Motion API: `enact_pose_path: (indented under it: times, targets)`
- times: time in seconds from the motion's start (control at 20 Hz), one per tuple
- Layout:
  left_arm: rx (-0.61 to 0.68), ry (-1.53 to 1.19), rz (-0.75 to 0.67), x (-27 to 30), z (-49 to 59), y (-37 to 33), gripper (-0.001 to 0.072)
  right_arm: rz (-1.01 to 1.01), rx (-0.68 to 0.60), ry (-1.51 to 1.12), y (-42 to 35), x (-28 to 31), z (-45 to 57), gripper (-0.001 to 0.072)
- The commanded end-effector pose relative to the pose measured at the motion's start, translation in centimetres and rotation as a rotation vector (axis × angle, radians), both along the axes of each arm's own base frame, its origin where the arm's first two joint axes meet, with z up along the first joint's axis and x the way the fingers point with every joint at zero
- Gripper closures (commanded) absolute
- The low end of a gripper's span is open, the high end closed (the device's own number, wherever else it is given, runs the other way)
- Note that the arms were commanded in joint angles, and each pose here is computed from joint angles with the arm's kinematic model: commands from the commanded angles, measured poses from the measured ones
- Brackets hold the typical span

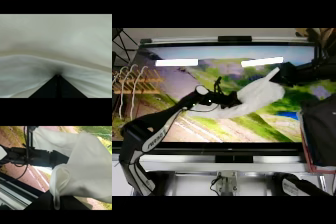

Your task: Fold the shirts.

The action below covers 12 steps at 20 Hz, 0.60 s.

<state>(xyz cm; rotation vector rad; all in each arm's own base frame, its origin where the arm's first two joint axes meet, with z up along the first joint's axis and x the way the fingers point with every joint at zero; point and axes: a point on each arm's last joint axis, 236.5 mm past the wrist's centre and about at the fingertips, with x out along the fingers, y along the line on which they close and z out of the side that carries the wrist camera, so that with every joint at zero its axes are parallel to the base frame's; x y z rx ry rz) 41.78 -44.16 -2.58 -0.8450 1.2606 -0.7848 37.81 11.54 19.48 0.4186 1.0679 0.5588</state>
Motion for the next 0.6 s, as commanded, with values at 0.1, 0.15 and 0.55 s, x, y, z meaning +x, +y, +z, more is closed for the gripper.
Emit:
enact_pose_path:
  times: [0.1, 0.15, 0.55]
  targets:
    - [-0.051, -0.103, 0.016, 2.4, 3.0, 1.8, 0.0681, -0.071, -0.008, 0.001, -0.7, 0.5, 0.2, 0.0640]
    - [-0.023, -0.144, 0.008, 3.4, 4.2, 4.5, 0.0681, -0.083, 0.004, -0.007, -0.6, 1.5, -0.1, 0.0640]
    - [0.257, -0.434, 0.310, 7.9, 19.3, 34.1, 0.0680, 0.044, 0.181, -0.101, 18.3, 7.2, -5.0, 0.0641]
